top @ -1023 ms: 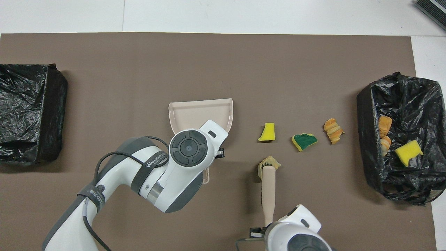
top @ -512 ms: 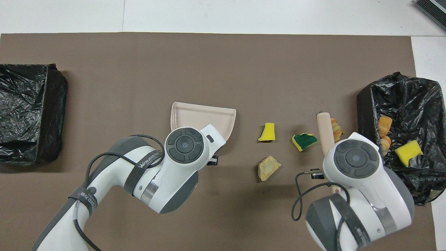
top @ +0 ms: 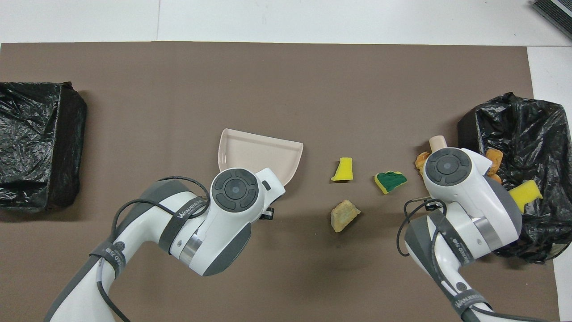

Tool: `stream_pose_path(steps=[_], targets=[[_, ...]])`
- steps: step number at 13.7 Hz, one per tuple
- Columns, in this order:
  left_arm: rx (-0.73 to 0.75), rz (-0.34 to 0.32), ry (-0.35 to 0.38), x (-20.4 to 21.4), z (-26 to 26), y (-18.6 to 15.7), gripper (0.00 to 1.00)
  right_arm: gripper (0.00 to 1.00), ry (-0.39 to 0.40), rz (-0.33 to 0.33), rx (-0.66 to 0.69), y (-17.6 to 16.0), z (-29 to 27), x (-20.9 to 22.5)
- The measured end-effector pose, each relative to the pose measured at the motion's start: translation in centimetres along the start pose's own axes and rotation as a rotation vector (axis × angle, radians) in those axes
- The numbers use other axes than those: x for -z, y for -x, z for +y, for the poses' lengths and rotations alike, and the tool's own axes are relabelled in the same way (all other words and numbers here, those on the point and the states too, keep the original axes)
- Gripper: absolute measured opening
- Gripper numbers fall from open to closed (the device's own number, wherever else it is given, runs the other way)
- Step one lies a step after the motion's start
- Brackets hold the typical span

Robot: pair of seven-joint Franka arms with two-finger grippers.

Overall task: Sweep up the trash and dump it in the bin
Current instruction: 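Sweep the sponges and bread toward the dustpan with the right gripper's brush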

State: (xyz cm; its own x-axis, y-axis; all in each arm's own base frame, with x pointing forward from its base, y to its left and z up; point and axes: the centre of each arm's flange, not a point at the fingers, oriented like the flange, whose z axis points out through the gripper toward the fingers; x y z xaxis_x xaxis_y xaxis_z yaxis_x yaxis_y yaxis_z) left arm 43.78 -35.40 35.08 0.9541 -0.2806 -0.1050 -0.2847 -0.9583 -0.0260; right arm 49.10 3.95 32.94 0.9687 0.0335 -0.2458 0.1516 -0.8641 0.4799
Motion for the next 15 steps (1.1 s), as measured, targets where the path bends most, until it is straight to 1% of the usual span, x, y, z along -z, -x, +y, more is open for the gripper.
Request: stream_pose_path(steps=[2,4,5,7,9,10,11,13,15], targets=[[-0.054,0.008,0.001,0.4,-0.3,-0.1,0.31,0.26,-0.012,-0.003,0.004,0.0,-0.7,0.1],[-0.149,0.022,0.001,1.4,-1.2,-0.3,0.31,0.26,-0.083,-0.017,-0.006,0.3,-2.4,0.8],[-0.209,0.025,-0.016,2.1,-1.9,-0.2,0.31,0.26,-0.117,-0.024,-0.013,0.5,-3.4,1.3],[-0.373,0.03,-0.115,3.3,-2.8,0.3,0.31,0.26,-0.168,-0.033,-0.019,0.8,-4.9,2.0],[-0.505,0.016,-0.208,3.7,-2.3,1.8,0.31,0.26,-0.235,-0.05,-0.025,1.2,-6.6,2.8],[-0.577,0.002,-0.249,3.5,-1.7,3.0,0.31,0.26,-0.269,-0.06,-0.034,1.5,-7.5,3.2],[-0.642,-0.02,-0.274,3.3,-1.3,3.8,0.31,0.26,-0.283,-0.067,-0.054,1.7,-8.7,3.6],[-0.764,-0.061,-0.294,3.0,-1.3,4.7,0.31,0.26,-0.287,-0.082,-0.1,2.3,-11.3,4.2],[-0.897,-0.107,-0.297,2.7,-1.6,4.9,0.31,0.26,-0.299,-0.102,-0.111,2.6,-12.7,4.3]])
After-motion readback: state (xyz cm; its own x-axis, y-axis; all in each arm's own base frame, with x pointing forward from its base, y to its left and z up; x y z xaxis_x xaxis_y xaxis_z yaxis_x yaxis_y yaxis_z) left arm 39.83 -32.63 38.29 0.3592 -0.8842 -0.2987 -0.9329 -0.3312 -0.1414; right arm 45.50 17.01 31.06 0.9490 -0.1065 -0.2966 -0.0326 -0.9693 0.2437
